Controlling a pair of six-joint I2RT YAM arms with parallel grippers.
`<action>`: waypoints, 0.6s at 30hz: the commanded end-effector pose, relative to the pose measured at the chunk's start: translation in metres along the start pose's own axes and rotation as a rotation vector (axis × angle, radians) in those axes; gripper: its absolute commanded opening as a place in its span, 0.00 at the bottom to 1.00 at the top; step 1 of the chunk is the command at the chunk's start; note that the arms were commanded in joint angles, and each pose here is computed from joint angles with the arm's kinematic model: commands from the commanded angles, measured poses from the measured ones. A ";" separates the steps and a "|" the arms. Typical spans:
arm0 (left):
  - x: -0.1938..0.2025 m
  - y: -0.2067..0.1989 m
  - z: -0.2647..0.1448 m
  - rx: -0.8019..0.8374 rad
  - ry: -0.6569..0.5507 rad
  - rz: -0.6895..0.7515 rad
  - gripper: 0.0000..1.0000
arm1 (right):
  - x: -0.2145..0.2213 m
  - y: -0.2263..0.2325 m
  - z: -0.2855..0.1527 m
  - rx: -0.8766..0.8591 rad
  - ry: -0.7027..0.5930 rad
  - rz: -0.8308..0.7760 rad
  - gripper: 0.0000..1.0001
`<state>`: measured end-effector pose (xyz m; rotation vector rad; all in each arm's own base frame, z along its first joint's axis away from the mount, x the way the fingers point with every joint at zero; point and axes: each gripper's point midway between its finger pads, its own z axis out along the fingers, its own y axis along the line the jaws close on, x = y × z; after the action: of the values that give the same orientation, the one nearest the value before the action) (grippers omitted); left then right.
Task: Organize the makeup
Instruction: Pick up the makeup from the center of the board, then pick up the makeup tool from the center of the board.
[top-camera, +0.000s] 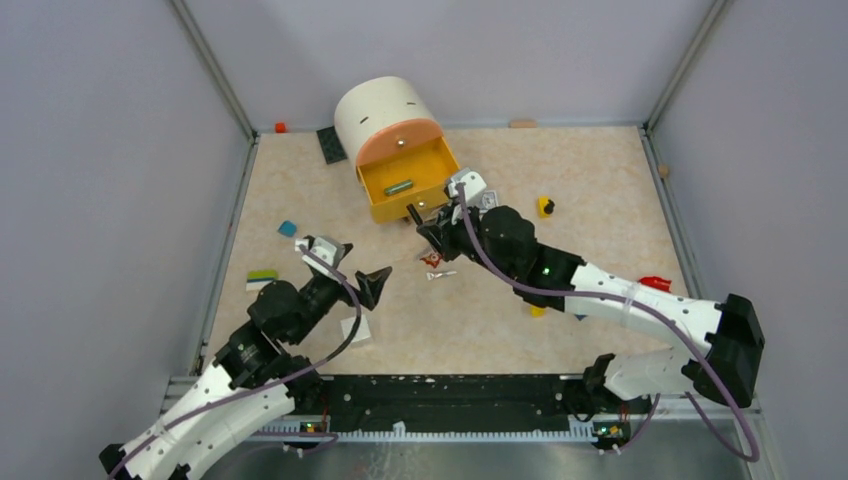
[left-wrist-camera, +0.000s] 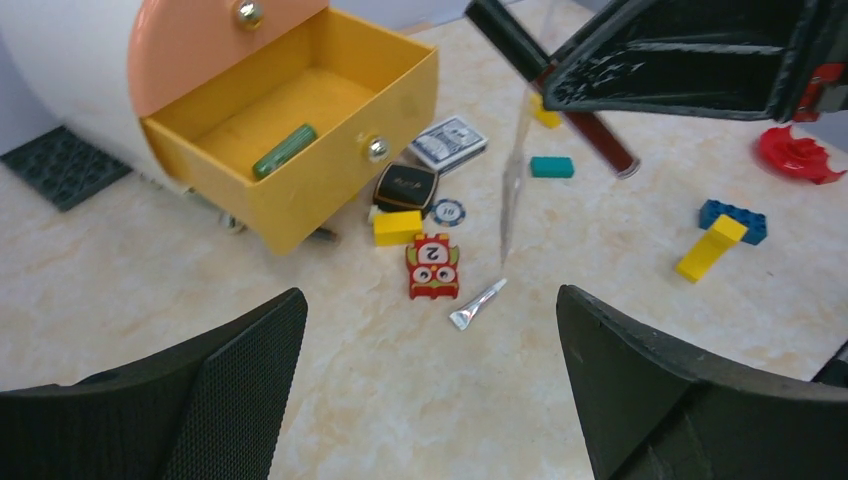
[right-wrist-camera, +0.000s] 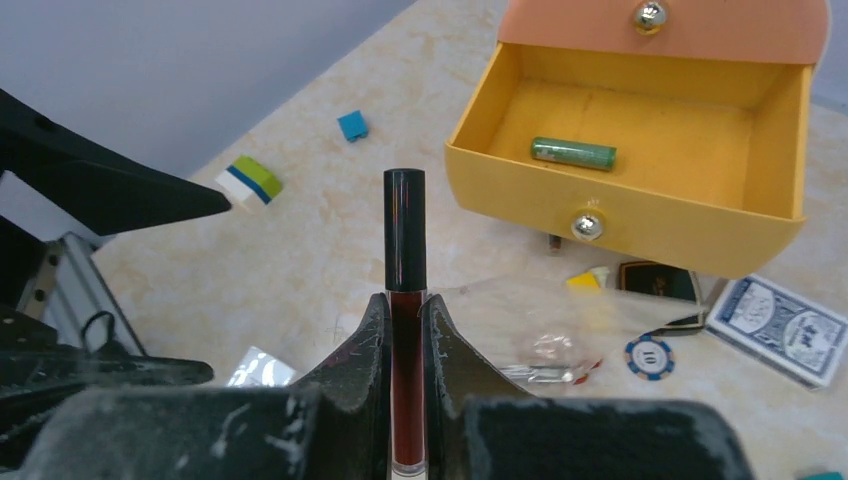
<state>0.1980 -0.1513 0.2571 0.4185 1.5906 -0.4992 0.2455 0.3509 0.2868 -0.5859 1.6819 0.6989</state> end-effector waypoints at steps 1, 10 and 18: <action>-0.041 -0.034 0.012 0.180 -0.158 0.049 0.99 | -0.049 0.021 -0.012 -0.090 -0.112 0.162 0.00; -0.043 -0.071 0.027 0.361 -0.190 0.004 0.99 | -0.063 0.042 -0.028 -0.209 -0.130 0.241 0.00; -0.027 -0.072 0.037 0.362 -0.142 -0.002 0.91 | -0.073 0.062 -0.048 -0.331 -0.140 0.283 0.00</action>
<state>0.1927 -0.2269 0.2725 0.6538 1.4268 -0.7737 0.2025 0.3634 0.3280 -0.5289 1.6623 1.0647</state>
